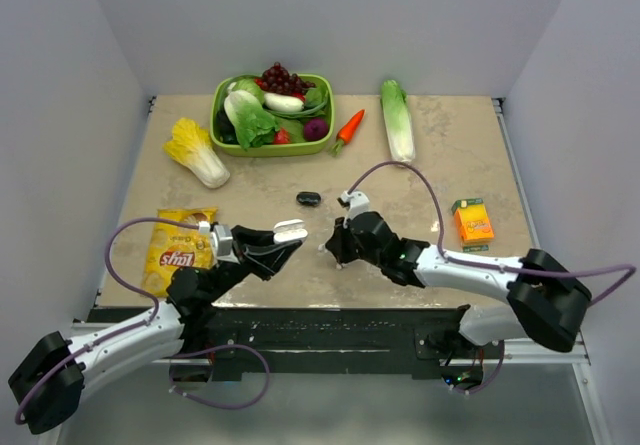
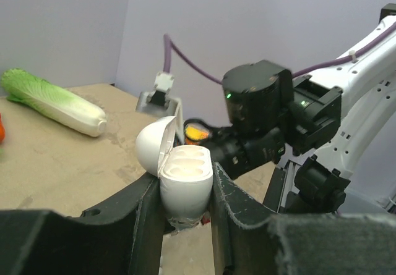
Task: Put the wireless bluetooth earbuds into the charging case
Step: Pick up the earbud from the center of the board, then place the earbud in the charging case.
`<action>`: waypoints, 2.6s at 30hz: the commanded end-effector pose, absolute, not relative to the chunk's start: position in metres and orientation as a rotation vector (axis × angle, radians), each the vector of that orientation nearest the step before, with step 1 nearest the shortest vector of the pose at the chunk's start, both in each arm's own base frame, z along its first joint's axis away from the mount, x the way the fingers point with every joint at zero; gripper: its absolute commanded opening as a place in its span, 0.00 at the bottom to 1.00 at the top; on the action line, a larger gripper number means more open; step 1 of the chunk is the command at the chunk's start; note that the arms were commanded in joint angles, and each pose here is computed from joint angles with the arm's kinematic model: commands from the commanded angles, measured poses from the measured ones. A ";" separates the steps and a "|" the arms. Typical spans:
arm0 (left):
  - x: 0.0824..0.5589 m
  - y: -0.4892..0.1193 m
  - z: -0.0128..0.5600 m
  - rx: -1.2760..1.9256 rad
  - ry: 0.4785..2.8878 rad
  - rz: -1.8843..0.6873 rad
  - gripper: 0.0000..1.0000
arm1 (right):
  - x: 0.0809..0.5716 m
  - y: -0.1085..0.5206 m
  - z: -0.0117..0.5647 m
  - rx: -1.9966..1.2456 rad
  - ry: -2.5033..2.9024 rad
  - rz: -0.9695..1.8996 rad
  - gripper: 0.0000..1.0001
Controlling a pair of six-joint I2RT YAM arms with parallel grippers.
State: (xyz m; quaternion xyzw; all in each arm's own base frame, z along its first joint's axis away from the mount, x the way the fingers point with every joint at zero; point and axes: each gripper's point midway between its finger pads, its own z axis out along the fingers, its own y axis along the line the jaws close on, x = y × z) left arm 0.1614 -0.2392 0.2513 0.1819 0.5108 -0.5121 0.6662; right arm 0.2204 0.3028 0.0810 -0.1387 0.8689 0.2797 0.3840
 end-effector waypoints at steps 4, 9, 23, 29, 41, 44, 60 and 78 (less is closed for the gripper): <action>0.168 -0.231 0.223 0.373 1.193 -1.102 0.00 | 0.236 0.259 0.166 -0.326 1.987 0.564 0.00; 0.182 -0.224 0.236 0.292 1.174 -1.052 0.00 | 0.227 0.227 0.224 -0.333 1.872 0.526 0.00; 0.195 -0.261 0.281 0.396 1.058 -1.086 0.00 | 0.176 0.232 0.314 -0.573 1.620 0.701 0.00; 0.184 -0.277 0.293 0.499 0.975 -1.149 0.00 | 0.156 0.251 0.318 -0.700 1.559 0.779 0.00; 0.164 -0.291 0.303 0.625 0.855 -1.230 0.00 | 0.149 0.272 0.317 -0.767 1.519 0.819 0.00; 0.161 -0.292 0.307 0.634 0.836 -1.240 0.00 | 0.149 0.277 0.310 -0.783 1.533 0.810 0.00; 0.149 -0.292 0.327 0.667 0.761 -1.277 0.00 | 0.171 0.266 0.301 -0.694 1.585 0.655 0.00; 0.145 -0.296 0.360 0.708 0.656 -1.277 0.00 | 0.174 0.268 0.332 -0.672 1.512 0.624 0.00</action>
